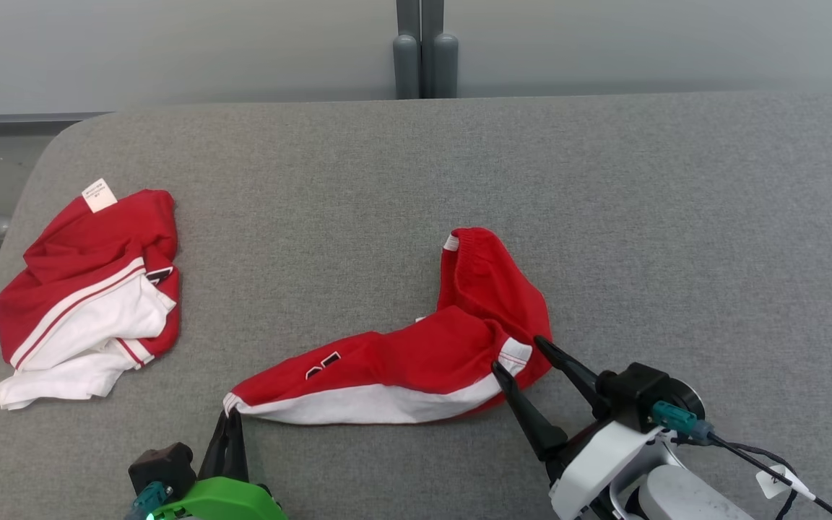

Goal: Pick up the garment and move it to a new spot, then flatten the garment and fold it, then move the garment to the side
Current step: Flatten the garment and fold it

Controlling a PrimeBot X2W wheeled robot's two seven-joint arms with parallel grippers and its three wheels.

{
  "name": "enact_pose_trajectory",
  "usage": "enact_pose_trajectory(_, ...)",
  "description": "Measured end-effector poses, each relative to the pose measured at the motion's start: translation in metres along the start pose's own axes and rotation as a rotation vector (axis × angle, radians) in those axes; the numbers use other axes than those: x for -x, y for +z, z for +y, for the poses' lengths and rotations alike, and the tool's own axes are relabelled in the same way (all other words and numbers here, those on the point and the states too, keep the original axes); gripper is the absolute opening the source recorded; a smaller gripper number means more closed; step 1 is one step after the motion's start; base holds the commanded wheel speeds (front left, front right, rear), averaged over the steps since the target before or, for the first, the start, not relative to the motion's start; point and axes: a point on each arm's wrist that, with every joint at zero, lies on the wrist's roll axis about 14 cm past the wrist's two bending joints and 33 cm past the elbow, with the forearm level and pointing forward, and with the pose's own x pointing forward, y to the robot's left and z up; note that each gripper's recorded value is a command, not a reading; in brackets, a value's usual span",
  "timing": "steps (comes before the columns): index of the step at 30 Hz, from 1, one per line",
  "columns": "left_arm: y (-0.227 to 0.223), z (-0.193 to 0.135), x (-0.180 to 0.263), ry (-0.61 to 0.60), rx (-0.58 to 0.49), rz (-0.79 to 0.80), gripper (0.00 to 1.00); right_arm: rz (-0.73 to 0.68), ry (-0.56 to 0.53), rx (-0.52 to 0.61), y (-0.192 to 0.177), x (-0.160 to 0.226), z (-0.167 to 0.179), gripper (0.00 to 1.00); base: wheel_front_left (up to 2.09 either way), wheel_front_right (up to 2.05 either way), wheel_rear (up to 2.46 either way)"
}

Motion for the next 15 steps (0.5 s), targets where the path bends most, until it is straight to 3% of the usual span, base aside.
enact_pose_trajectory(4,0.0,0.001,0.001,0.003,0.0,-0.001,0.0,0.025,0.012,0.021,-0.006,-0.003,0.001,1.0,0.0,0.0,0.0)
enact_pose_trajectory(6,0.0,0.001,0.001,0.004,-0.001,-0.001,0.0,0.041,0.015,0.035,-0.01,-0.004,0.0,0.7,0.0,0.0,0.0)
enact_pose_trajectory(7,0.0,0.002,0.001,0.004,-0.001,-0.001,0.0,0.049,0.014,0.036,-0.012,-0.004,0.0,0.39,0.0,0.0,0.0)
enact_pose_trajectory(9,0.001,0.002,0.002,0.005,-0.001,-0.003,0.0,0.067,0.014,0.042,-0.016,-0.005,-0.001,0.0,0.0,0.0,0.0)
enact_pose_trajectory(15,0.002,0.001,0.001,0.001,-0.001,-0.008,0.0,0.105,0.008,0.049,-0.026,-0.001,-0.004,0.0,0.0,0.0,0.0)
